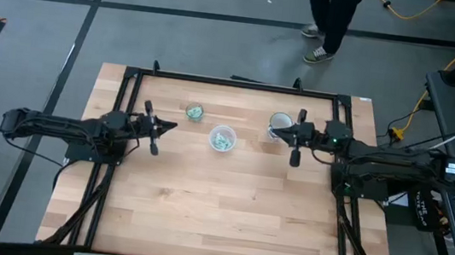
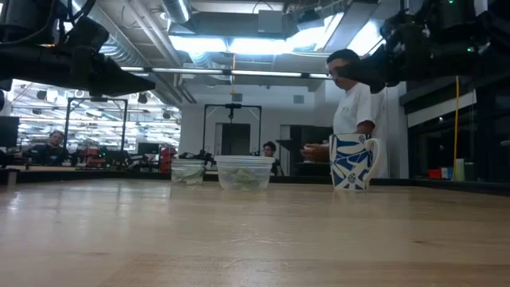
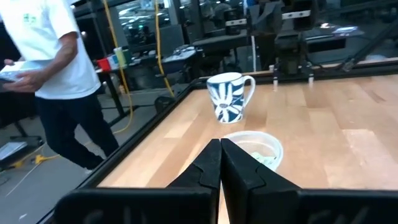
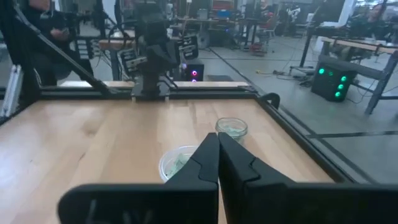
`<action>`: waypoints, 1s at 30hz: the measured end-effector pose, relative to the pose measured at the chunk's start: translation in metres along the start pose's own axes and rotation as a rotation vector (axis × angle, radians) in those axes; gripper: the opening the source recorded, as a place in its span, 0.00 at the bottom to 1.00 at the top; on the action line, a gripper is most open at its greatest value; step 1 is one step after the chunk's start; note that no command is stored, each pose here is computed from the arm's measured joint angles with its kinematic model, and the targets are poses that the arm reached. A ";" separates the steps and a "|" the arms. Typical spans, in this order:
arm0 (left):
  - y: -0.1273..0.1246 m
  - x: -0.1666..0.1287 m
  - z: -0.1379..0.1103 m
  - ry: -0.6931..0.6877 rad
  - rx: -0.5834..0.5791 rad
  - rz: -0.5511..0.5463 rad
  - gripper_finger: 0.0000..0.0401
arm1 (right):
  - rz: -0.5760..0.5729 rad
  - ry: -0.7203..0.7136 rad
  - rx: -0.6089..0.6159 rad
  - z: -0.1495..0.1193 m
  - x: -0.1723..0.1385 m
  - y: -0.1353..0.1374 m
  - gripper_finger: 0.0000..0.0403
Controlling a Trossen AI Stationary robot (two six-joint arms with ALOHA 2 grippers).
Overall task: Pick and place Stevia / Truvia into bins
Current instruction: Return to Home Position
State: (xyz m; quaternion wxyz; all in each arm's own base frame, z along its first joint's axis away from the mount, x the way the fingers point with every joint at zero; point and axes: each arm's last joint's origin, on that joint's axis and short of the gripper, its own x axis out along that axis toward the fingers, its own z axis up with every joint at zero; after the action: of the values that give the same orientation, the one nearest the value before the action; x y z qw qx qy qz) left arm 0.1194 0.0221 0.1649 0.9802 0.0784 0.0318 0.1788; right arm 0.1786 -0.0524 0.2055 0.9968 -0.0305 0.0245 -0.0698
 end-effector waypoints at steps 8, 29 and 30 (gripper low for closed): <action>0.003 -0.012 -0.003 0.024 -0.024 0.031 0.01 | 0.045 0.024 0.030 0.000 -0.012 0.001 0.00; 0.003 -0.019 -0.002 -0.011 -0.032 -0.029 0.01 | 0.104 -0.026 -0.040 -0.003 -0.031 0.006 0.00; 0.003 -0.019 -0.002 -0.011 -0.028 -0.028 0.01 | 0.076 -0.046 -0.041 -0.007 -0.035 0.007 0.00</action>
State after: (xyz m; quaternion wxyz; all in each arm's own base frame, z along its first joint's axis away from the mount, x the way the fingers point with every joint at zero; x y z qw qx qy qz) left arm 0.1000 0.0188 0.1641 0.9838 0.0652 0.0251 0.1650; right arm 0.1446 -0.0413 0.1994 0.9982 -0.0518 0.0042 -0.0308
